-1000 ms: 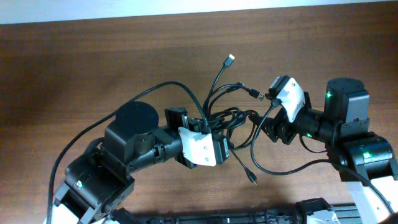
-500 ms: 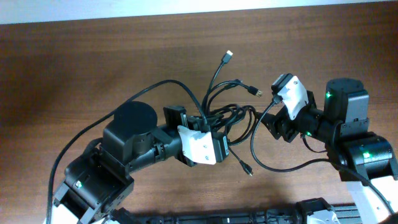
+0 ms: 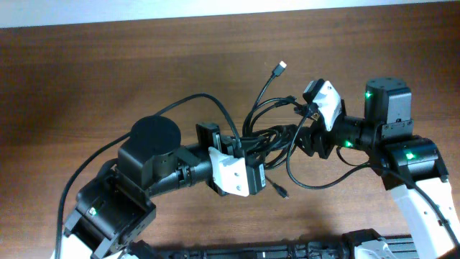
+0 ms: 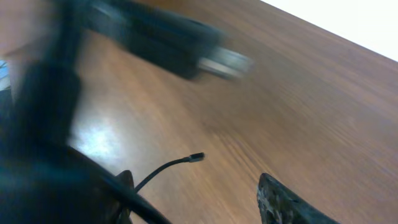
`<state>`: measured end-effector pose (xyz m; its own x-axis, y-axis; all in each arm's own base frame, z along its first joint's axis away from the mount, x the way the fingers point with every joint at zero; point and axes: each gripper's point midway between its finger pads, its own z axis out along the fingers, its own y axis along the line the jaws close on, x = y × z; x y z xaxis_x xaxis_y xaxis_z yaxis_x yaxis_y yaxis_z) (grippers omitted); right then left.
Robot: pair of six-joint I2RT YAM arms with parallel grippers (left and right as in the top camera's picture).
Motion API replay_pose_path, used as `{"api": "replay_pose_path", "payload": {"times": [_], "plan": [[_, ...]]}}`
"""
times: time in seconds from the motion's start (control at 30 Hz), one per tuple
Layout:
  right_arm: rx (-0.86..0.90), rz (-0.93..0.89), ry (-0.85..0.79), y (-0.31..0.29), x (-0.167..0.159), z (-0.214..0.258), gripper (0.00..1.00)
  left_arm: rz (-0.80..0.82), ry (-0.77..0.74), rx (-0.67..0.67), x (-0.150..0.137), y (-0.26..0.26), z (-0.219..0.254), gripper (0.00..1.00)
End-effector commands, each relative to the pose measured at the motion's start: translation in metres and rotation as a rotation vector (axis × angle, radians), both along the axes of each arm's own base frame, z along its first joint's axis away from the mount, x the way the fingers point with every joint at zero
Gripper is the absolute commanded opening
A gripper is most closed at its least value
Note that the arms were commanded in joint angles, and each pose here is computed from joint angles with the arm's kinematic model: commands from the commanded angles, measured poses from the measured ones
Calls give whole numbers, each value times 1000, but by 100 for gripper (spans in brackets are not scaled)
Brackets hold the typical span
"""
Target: Untangle cables
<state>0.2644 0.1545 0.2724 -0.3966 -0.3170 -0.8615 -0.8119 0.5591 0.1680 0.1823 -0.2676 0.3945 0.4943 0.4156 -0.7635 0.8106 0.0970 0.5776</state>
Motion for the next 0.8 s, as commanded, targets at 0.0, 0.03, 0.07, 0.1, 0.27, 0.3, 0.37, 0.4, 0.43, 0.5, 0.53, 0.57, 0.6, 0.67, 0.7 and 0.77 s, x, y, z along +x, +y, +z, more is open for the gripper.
{"api": "replay_pose_path", "payload": {"times": [0.0, 0.03, 0.07, 0.1, 0.27, 0.3, 0.37, 0.4, 0.43, 0.5, 0.53, 0.57, 0.6, 0.67, 0.7, 0.77], "plan": [[115, 123, 18, 16, -17, 13, 52, -27, -5, -32, -2, -5, 12, 0], [128, 137, 18, 18, -19, 15, 46, -20, -9, -31, 0, -5, 12, 0], [142, 167, 7, 21, -23, 18, 37, -3, -13, -28, 4, -5, 11, 0], [156, 188, 2, 22, -26, 21, 28, 9, -17, -26, 6, -4, 11, 0], [160, 192, 10, 23, -27, 20, 4, 21, -36, -38, 10, -5, 16, 0], [160, 191, 11, 23, -27, 20, 4, 22, -39, -40, 10, -5, 17, 0], [155, 185, 10, 22, -26, 20, 4, 22, -41, -43, 10, -5, 17, 0], [148, 178, 10, 21, -25, 19, 4, 22, -41, -43, 10, -5, 17, 0], [133, 159, 12, 19, -22, 16, 4, 23, -43, -43, 10, -5, 18, 0], [86, 101, 26, 13, -16, 8, 4, 51, -49, -40, 14, -2, 18, 0], [70, 51, 51, 9, -10, 3, 4, 79, -42, -43, 17, 1, 19, 0], [40, -51, 98, -1, -1, -4, 4, 138, -29, -58, 23, 6, 22, 0], [13, -153, 139, -11, 8, -12, 4, 185, -21, -72, 28, 10, 25, 0], [-26, -340, 203, -32, 21, -23, 4, 248, -18, -96, 34, 18, 31, 0], [-40, -430, 225, -43, 27, -27, 4, 270, -17, -106, 35, 21, 34, 0], [-60, -564, 251, -59, 35, -32, 4, 305, -21, -128, 36, 28, 40, 0]]}}
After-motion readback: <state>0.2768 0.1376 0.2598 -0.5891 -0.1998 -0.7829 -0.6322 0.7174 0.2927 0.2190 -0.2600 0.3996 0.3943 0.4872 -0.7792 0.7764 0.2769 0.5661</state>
